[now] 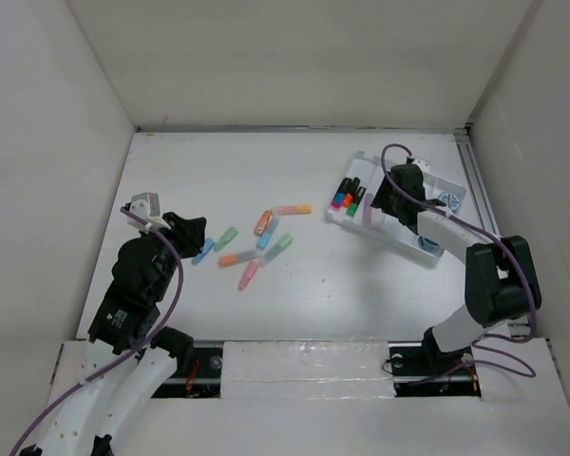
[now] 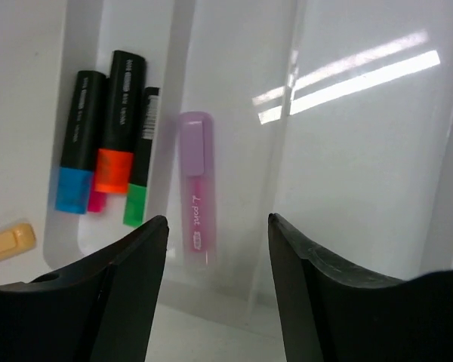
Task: Organize the desk
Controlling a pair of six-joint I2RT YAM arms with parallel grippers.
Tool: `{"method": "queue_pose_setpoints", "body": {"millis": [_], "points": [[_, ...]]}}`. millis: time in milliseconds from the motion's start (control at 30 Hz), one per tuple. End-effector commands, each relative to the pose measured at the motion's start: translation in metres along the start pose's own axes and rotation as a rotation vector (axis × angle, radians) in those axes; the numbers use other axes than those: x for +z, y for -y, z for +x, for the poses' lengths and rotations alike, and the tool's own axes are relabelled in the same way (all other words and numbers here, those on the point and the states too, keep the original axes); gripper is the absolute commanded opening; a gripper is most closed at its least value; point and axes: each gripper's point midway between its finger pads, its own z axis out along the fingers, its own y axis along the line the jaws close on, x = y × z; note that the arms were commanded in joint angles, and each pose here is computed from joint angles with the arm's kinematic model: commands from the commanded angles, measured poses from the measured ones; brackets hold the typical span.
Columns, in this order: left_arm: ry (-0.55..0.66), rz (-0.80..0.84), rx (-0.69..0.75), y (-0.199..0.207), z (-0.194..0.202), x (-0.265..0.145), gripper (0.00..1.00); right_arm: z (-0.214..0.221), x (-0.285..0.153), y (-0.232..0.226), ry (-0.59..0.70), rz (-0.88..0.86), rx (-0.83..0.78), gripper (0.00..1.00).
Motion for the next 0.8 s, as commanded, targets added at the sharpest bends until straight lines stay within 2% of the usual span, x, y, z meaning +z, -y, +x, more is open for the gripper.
{"method": "queue_pose_setpoints", "body": {"millis": [0, 67, 100, 200, 267, 367, 400, 467, 500, 633, 767], "points": [[0.022, 0.023, 0.008, 0.004, -0.003, 0.004, 0.19, -0.021, -0.028, -0.06, 0.079, -0.201, -0.028, 0.61], [0.019, 0.022, 0.009, 0.004, -0.003, 0.004, 0.19, -0.005, -0.038, -0.09, 0.071, -0.282, -0.065, 0.59], [0.021, 0.025, 0.008, 0.005, -0.003, 0.004, 0.19, 0.018, -0.051, -0.118, 0.043, -0.346, -0.114, 0.44], [0.022, 0.023, 0.008, 0.005, -0.004, 0.004, 0.19, 0.073, -0.072, -0.17, -0.029, -0.459, -0.203, 0.12], [0.02, 0.024, 0.008, 0.005, -0.003, 0.004, 0.19, 0.105, -0.072, -0.185, -0.085, -0.471, -0.241, 0.11], [0.017, 0.026, 0.009, 0.005, -0.002, 0.005, 0.19, 0.144, -0.076, -0.211, -0.142, -0.5, -0.295, 0.32], [0.018, 0.027, 0.008, 0.005, -0.002, 0.005, 0.19, 0.151, -0.076, -0.217, -0.153, -0.503, -0.305, 0.47], [0.019, 0.029, 0.008, 0.005, -0.002, 0.004, 0.19, 0.169, -0.075, -0.23, -0.19, -0.516, -0.33, 0.57], [0.019, 0.029, 0.008, 0.005, -0.002, 0.004, 0.19, 0.175, -0.075, -0.233, -0.2, -0.516, -0.337, 0.66], [0.022, 0.032, 0.009, 0.006, -0.003, 0.004, 0.19, 0.195, -0.069, -0.244, -0.241, -0.494, -0.374, 0.75], [0.024, 0.032, 0.008, 0.006, -0.004, 0.003, 0.19, 0.196, -0.064, -0.248, -0.24, -0.48, -0.372, 0.75]]}}
